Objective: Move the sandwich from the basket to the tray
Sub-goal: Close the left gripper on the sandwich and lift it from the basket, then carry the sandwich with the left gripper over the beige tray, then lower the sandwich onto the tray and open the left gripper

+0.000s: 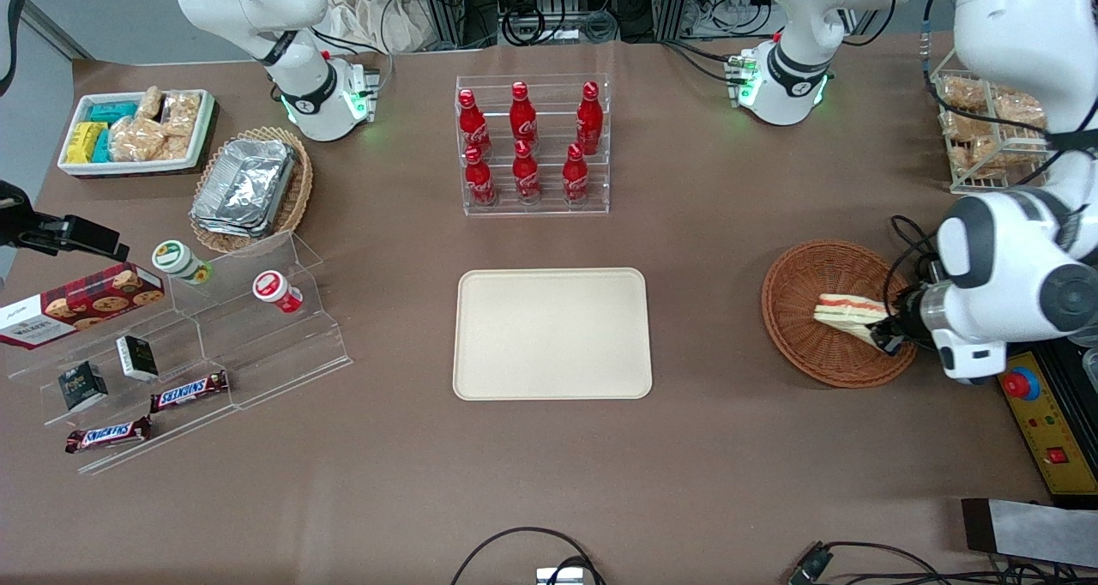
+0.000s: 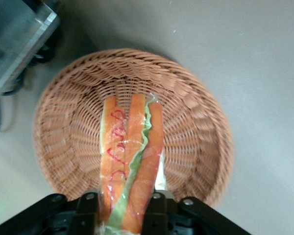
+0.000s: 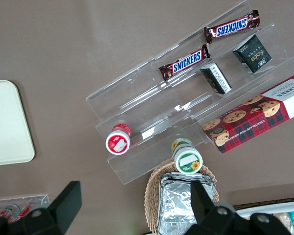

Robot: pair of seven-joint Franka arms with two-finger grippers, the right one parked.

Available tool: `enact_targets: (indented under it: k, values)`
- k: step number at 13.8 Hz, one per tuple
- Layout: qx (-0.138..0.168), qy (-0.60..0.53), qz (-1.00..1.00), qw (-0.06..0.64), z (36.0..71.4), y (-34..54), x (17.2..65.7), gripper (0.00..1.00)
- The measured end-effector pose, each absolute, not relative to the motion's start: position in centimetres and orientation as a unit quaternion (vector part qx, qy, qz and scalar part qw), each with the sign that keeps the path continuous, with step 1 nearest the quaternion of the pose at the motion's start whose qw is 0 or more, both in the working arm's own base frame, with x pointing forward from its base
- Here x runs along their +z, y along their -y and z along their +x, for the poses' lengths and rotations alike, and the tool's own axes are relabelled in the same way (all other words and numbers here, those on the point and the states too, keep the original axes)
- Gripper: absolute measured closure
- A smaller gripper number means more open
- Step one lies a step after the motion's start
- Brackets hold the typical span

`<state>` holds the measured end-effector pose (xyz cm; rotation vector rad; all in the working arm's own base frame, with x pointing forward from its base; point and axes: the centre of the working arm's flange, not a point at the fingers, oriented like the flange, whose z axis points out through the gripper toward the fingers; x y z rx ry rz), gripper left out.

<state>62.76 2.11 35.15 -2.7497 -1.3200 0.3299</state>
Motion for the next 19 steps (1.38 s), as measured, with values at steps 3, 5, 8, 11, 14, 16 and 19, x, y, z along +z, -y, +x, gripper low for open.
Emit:
enact_targets:
  k: [3,5,8,11,14,16,19]
  values:
    - [0.096,0.401,-0.911,0.019,64.6,-0.9,44.3,0.79]
    - [0.078,0.356,-0.931,-0.018,65.4,2.4,48.9,0.79]
    - [0.063,0.248,-0.965,-0.058,66.0,12.1,49.0,0.79]
    - [0.058,0.176,-0.979,-0.087,66.5,22.7,42.7,0.79]
    - [0.037,0.106,-0.991,-0.075,65.3,32.0,35.1,0.79]
    - [0.048,0.067,-0.995,-0.055,63.3,36.5,30.5,0.79]
    - [0.078,0.036,-0.996,-0.033,60.9,39.8,25.1,0.79]
